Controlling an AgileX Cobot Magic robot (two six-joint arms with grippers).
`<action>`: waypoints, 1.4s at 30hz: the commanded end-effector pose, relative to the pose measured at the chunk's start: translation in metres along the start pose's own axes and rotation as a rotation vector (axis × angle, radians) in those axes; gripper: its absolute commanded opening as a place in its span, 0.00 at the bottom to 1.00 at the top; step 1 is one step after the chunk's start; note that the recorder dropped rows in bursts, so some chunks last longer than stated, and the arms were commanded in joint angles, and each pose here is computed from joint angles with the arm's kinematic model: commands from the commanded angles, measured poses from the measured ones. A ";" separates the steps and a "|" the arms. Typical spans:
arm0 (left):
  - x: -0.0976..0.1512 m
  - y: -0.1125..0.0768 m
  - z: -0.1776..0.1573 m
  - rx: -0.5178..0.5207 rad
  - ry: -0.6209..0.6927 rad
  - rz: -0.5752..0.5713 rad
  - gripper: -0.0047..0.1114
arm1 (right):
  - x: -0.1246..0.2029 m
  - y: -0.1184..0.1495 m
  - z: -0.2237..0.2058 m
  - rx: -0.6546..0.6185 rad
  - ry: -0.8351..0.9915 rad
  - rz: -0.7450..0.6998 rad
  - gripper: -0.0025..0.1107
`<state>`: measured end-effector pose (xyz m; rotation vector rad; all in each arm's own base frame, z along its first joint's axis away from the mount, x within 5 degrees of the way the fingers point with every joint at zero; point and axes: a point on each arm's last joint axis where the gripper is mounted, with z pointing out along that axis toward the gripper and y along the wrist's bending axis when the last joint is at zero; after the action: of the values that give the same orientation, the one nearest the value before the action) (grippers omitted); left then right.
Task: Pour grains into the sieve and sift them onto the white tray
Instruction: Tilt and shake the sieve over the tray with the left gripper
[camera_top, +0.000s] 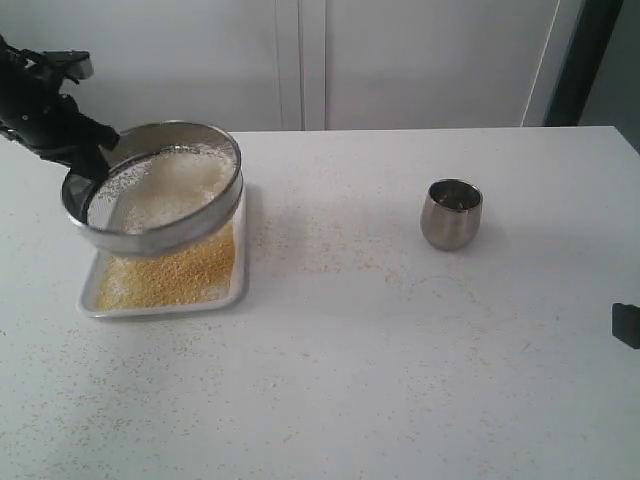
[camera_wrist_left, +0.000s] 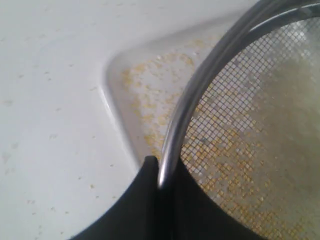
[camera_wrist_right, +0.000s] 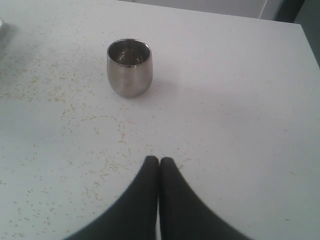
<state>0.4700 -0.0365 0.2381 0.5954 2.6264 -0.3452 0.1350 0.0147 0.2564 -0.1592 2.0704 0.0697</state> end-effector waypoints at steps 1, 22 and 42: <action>0.005 -0.028 -0.008 0.243 0.039 0.410 0.04 | -0.002 -0.001 -0.001 0.004 -0.011 -0.002 0.02; -0.020 0.021 -0.029 -0.049 -0.317 0.079 0.04 | -0.002 -0.001 -0.001 0.004 -0.011 -0.002 0.02; -0.002 0.010 -0.046 -0.112 -0.395 0.052 0.04 | -0.002 -0.001 -0.001 0.004 -0.011 -0.002 0.02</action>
<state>0.4721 -0.0077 0.2578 0.5215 2.2347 -0.1714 0.1350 0.0147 0.2564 -0.1592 2.0704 0.0697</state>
